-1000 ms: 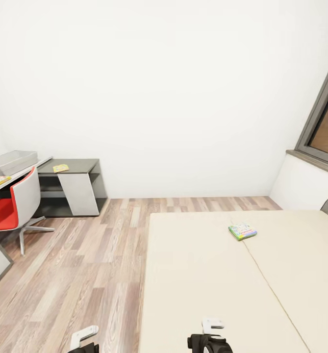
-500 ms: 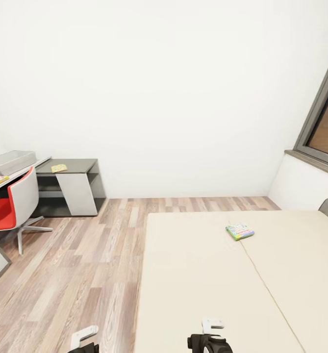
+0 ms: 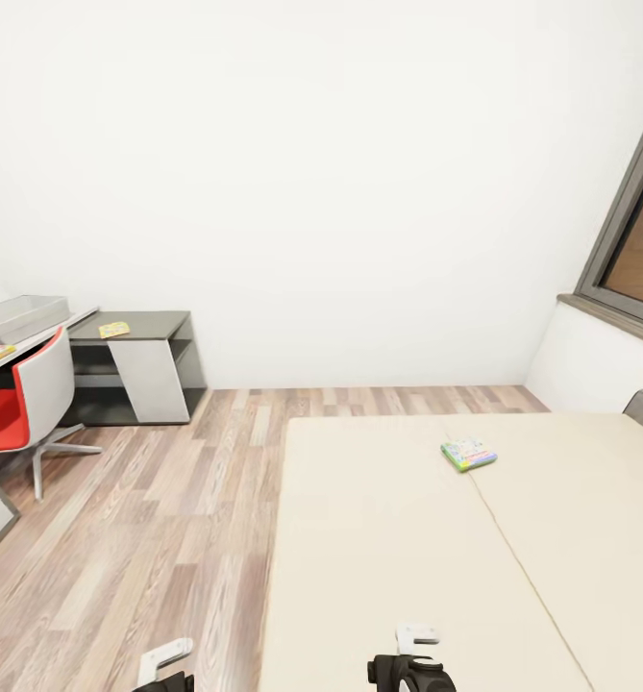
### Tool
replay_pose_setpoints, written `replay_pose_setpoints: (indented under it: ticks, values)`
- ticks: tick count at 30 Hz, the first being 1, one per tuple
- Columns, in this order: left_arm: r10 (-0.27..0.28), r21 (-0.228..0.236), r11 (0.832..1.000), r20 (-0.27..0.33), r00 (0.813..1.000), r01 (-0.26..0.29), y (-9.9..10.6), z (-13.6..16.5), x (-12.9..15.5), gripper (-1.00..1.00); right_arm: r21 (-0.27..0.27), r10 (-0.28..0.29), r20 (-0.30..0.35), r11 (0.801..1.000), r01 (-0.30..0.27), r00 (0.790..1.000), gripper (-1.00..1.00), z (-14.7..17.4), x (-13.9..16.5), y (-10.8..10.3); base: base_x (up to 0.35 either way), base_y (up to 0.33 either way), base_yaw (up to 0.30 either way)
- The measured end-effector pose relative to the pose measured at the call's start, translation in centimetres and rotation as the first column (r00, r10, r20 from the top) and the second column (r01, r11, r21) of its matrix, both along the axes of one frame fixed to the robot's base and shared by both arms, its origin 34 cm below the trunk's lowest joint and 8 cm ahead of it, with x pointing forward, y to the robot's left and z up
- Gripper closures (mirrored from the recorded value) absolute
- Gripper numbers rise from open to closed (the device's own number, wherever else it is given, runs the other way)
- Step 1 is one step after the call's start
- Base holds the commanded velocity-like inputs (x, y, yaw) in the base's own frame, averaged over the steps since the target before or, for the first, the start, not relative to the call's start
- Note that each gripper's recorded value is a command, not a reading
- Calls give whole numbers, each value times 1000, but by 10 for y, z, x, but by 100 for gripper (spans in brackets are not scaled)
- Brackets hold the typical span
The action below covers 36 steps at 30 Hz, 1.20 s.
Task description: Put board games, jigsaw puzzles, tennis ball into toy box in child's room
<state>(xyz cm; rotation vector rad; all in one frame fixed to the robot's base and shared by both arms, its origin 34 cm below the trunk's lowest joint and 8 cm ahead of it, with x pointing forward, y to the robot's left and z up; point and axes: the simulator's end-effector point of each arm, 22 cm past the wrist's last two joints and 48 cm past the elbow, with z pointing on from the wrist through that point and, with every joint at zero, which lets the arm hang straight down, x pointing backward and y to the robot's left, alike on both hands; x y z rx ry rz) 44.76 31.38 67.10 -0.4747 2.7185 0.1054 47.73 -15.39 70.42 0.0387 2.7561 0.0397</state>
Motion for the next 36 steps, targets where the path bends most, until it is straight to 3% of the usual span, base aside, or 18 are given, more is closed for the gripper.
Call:
replay_pose_setpoints:
  ticks: [31,36]
  values:
    - [0,0,1000,0,1000,0,0,0,0,-100,0,0,0,1000,0,1000,-100,0,0,0,23,-66,0]
    - [3,7,1000,22,1000,-3,2,2,4,-100,0,0,0,1000,0,1000,-100,0,0,0,0,-127,0]
